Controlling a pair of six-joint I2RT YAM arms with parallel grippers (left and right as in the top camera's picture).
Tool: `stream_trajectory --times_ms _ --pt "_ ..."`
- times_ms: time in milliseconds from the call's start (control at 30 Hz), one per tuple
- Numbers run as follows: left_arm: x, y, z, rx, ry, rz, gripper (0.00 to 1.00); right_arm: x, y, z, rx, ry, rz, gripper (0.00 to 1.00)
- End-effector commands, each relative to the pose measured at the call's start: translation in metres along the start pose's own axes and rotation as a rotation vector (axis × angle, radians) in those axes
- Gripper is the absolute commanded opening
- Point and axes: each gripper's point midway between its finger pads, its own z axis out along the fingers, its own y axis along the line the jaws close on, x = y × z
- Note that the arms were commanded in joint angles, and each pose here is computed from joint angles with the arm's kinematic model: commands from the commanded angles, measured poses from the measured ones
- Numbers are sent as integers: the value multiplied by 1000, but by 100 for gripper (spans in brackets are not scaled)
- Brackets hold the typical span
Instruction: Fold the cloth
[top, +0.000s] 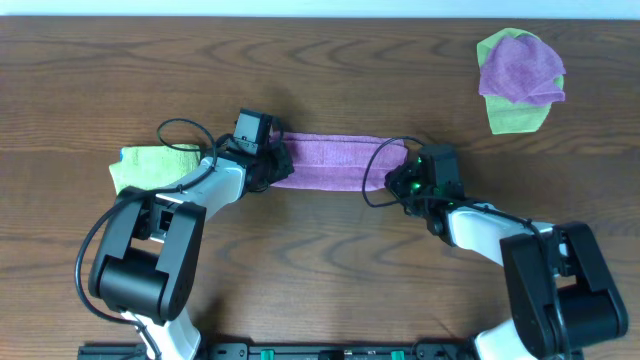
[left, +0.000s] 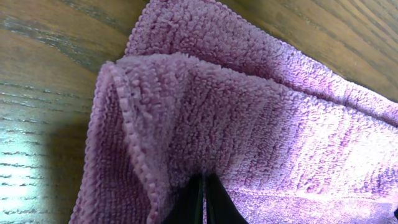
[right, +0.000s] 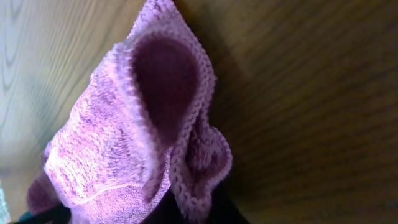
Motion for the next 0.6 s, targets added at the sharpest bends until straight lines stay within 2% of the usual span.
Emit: stream_trajectory --times_ms 0,67,567 --pt "12 18 6 -68 34 -1 6 15 -30 8 86 29 -29 5" --pt "14 20 6 -75 42 6 6 14 -21 7 51 32 -51 1" --pt "25 16 7 -84 73 20 6 -7 49 -51 -159 -65 -175 1"
